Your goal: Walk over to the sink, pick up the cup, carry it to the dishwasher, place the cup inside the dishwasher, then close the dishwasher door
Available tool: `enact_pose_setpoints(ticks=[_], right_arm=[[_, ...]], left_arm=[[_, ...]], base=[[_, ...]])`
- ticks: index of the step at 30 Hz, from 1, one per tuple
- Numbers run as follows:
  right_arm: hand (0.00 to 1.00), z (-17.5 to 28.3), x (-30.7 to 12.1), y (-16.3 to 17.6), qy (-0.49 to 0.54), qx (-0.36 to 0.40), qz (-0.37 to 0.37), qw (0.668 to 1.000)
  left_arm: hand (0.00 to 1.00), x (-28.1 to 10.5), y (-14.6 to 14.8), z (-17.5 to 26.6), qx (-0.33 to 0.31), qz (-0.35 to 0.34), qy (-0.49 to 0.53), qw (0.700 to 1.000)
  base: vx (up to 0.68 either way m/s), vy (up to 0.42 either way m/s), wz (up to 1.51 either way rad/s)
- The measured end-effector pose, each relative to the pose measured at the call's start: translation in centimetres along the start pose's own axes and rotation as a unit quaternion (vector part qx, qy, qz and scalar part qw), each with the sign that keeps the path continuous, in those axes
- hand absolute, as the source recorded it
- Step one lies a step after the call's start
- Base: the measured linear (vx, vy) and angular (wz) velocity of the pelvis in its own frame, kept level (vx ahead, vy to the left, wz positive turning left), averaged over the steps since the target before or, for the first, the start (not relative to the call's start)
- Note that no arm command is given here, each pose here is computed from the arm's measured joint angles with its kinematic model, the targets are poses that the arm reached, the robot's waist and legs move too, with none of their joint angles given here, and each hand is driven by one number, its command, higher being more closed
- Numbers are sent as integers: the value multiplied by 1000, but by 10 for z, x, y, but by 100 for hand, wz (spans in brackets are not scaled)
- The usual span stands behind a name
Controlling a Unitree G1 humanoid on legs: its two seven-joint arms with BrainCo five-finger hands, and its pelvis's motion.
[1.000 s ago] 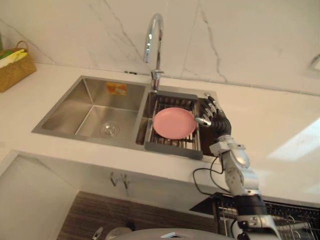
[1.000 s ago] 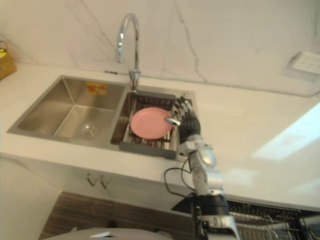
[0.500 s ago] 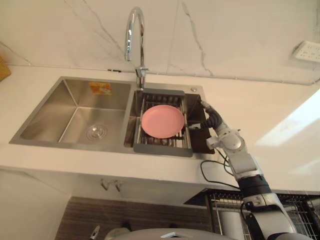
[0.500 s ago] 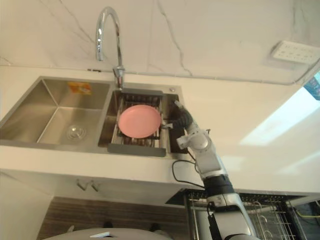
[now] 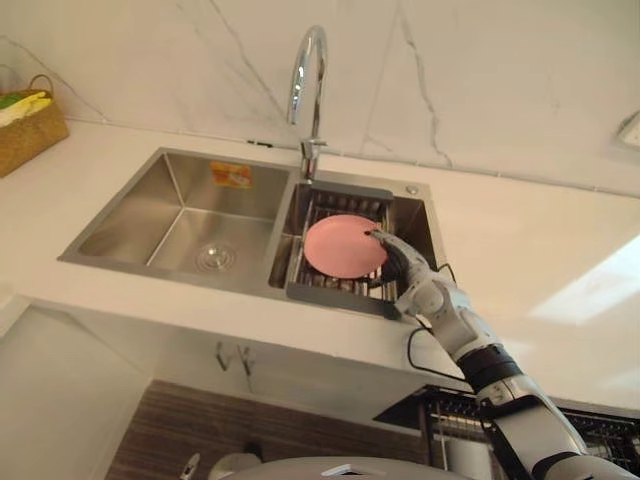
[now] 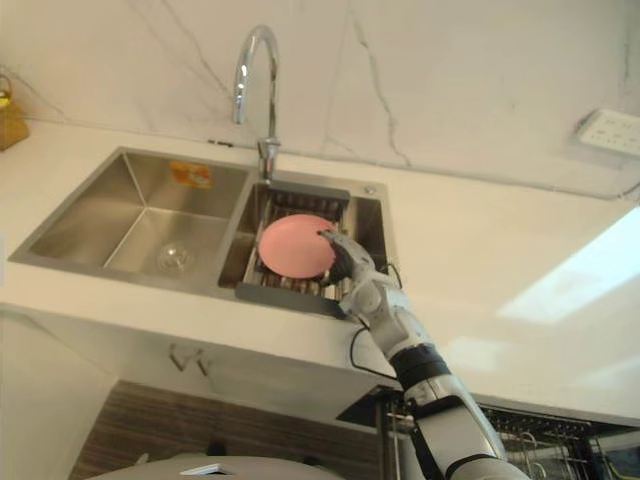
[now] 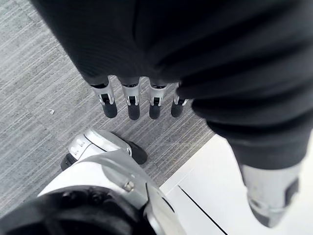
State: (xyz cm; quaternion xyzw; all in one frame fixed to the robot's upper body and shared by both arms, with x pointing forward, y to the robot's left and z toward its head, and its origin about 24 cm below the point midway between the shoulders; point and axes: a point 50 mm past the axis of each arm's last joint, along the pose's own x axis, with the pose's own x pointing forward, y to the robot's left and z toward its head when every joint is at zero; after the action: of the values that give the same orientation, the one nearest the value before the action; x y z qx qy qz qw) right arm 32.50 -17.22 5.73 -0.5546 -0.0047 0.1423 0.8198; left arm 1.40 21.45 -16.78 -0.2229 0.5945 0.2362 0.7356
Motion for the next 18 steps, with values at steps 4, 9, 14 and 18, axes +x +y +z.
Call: enact_pose_setpoints(ticks=[4,9,14,18], right_arm=[[0,12,0,8,-47,-74,6,996],[0,16,-1,13,-69,-115,20,991],[0,7,0,24,-59,-152,55,985],[0,3,4,20,-49,-159,47,985]], left_arm=[[0,0,3,2,5,16,-1,1000],[0,0,4,4,6,22,-4,1000],[0,0,2,6,17,18,-4,1000],[0,0,1,7,23,16,-5,1000]], base=[[0,17,7],[38,11,10],[56,9,18],[23,17,12]])
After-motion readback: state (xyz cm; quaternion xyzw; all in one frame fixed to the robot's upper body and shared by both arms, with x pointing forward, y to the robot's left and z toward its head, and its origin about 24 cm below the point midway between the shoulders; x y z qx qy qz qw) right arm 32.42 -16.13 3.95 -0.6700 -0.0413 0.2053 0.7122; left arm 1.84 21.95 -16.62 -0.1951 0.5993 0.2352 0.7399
